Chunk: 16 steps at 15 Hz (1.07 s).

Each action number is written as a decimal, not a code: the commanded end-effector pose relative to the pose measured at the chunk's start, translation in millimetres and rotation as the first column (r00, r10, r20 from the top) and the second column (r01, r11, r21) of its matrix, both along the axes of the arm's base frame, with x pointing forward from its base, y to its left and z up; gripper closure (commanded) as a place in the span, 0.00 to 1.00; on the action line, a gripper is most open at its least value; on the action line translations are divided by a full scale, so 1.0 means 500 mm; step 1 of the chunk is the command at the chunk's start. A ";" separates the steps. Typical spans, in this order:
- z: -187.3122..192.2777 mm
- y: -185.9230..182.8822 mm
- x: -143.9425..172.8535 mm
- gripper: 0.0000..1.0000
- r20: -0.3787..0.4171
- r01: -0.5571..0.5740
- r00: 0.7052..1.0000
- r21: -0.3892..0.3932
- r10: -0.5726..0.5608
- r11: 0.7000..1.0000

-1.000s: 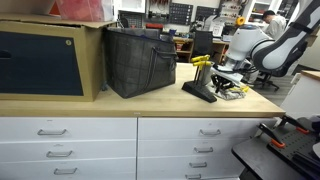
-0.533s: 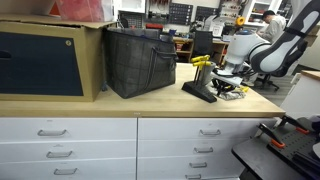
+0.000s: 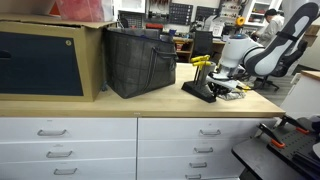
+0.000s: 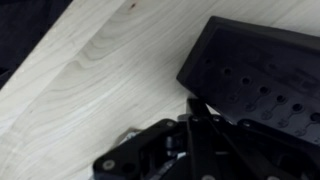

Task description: Take the two yellow objects off of the stand

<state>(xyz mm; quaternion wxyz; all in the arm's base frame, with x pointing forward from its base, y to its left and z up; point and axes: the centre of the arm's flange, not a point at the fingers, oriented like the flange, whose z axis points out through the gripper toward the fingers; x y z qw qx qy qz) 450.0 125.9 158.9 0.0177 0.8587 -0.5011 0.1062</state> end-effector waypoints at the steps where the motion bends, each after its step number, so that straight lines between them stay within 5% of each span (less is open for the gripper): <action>1: -0.031 0.078 0.024 1.00 0.012 -0.033 0.999 0.014 0.033 0.999; 9: -0.016 0.165 0.027 1.00 0.042 -0.123 0.991 -0.007 0.123 0.992; 16: 0.082 0.141 -0.092 1.00 0.018 -0.131 0.991 -0.003 0.131 0.991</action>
